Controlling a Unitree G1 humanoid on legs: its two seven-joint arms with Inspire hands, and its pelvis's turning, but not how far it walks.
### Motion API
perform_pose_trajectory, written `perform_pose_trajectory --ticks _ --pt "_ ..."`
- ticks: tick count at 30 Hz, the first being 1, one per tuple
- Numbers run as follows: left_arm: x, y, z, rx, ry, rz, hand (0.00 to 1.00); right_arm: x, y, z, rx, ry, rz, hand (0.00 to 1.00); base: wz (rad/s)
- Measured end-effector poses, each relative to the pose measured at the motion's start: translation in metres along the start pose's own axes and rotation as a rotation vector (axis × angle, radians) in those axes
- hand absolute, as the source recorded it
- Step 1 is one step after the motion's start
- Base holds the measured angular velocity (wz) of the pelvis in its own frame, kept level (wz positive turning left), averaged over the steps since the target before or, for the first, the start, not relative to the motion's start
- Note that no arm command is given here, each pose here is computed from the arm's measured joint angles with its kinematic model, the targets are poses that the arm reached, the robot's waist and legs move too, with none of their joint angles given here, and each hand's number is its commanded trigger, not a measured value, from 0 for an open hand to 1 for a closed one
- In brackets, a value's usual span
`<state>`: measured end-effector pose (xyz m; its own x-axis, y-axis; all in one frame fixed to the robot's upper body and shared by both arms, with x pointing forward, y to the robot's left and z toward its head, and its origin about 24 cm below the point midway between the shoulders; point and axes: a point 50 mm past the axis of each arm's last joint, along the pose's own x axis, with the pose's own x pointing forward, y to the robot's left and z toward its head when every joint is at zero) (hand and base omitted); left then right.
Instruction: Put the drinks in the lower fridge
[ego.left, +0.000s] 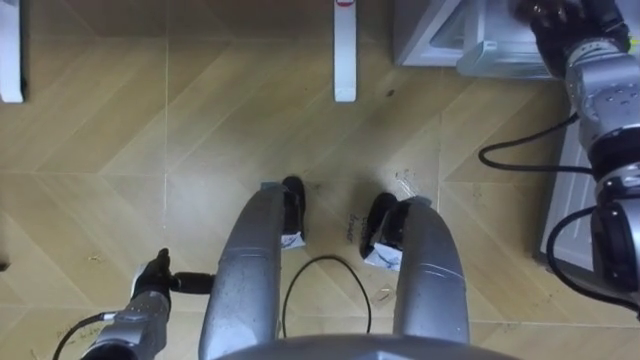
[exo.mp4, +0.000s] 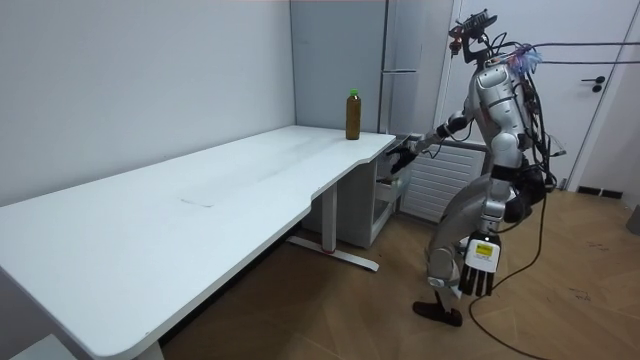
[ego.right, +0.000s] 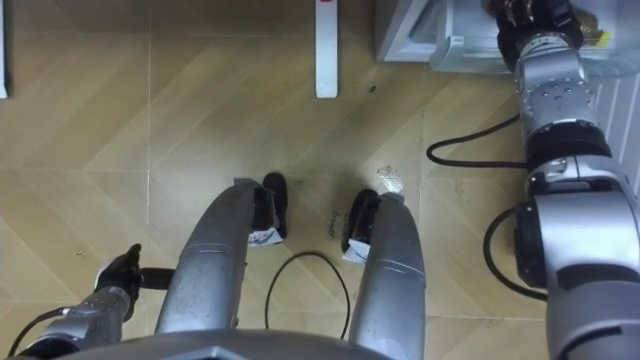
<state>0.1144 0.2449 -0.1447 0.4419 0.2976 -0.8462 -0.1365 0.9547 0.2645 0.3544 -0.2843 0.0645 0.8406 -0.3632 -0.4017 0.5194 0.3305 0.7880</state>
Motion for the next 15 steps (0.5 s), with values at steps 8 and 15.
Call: perform_pose_trajectory --ticks 8,15 --pt "-0.002 -0.001 -0.006 0.009 0.009 -0.011 0.0 0.001 -0.004 0.0 0.008 0.003 0.005 0.0 0.0" --pt "-0.005 -0.002 -0.013 0.004 0.02 -0.026 0.0 0.0 -0.023 -0.005 -0.015 0.032 -0.032 0.0 0.0"
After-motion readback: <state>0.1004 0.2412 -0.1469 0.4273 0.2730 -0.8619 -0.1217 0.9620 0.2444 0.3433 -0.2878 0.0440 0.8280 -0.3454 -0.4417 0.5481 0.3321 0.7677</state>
